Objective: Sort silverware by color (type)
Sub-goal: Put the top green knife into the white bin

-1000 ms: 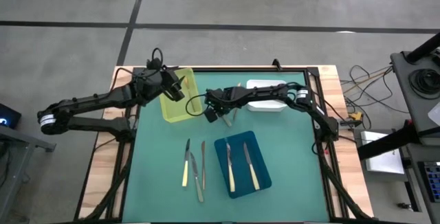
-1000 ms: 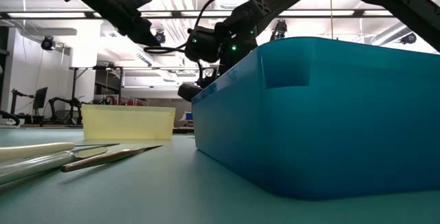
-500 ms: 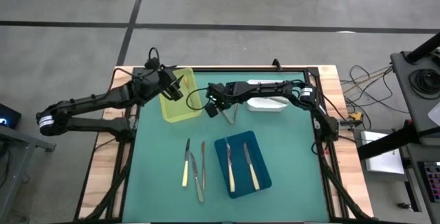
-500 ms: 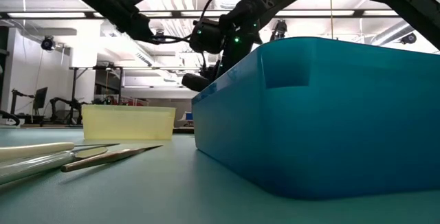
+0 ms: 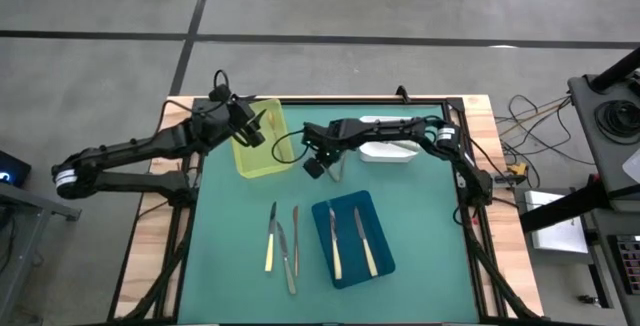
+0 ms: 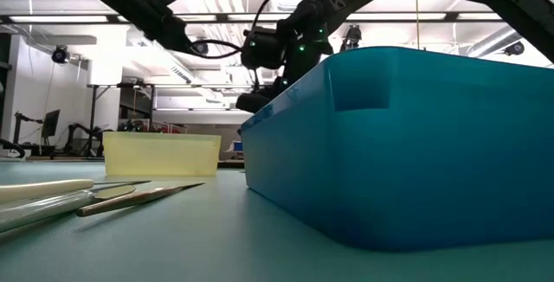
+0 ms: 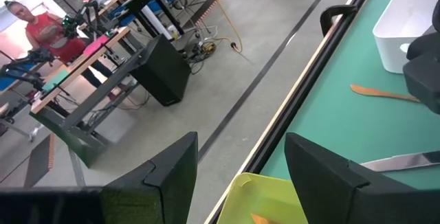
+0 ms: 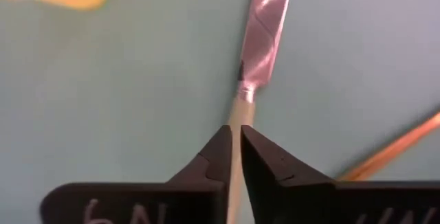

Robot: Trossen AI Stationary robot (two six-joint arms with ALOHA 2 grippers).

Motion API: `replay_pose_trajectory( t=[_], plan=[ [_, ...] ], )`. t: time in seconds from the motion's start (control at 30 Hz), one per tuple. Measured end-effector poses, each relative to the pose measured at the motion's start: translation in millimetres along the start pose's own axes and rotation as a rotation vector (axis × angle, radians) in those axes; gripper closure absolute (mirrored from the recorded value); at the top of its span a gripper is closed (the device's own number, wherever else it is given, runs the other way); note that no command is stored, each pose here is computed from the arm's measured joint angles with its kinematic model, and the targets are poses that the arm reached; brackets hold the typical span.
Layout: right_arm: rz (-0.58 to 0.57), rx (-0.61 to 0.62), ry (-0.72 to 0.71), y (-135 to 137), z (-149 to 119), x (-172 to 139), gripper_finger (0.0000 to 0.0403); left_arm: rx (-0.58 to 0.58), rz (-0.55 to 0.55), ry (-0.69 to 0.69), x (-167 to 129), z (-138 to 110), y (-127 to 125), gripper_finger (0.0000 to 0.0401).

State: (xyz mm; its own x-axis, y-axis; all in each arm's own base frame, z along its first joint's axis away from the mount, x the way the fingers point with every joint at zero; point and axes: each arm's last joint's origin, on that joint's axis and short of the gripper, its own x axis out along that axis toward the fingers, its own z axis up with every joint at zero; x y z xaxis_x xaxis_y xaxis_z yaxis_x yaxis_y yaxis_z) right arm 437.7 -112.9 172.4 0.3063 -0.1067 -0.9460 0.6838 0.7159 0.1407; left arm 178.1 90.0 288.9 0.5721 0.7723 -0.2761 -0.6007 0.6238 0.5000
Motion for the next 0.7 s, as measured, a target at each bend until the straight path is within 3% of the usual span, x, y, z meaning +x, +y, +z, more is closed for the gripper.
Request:
replay_pose_trajectory(
  t=[0.3,0.5,0.7],
  plan=[
    [0.006,-0.097,-0.014,-3,3,0,0.0254,-0.007,0.005,-0.011,-3,1,2,0.0201],
    [-0.020,-0.037,-0.144,-5,17,-3,0.0166,-0.011,0.008,-0.019,-3,2,2,0.0201],
    [-0.028,-0.036,-0.118,-1,12,-3,0.0138,-0.006,0.007,-0.016,-2,1,2,0.0201]
  ],
)
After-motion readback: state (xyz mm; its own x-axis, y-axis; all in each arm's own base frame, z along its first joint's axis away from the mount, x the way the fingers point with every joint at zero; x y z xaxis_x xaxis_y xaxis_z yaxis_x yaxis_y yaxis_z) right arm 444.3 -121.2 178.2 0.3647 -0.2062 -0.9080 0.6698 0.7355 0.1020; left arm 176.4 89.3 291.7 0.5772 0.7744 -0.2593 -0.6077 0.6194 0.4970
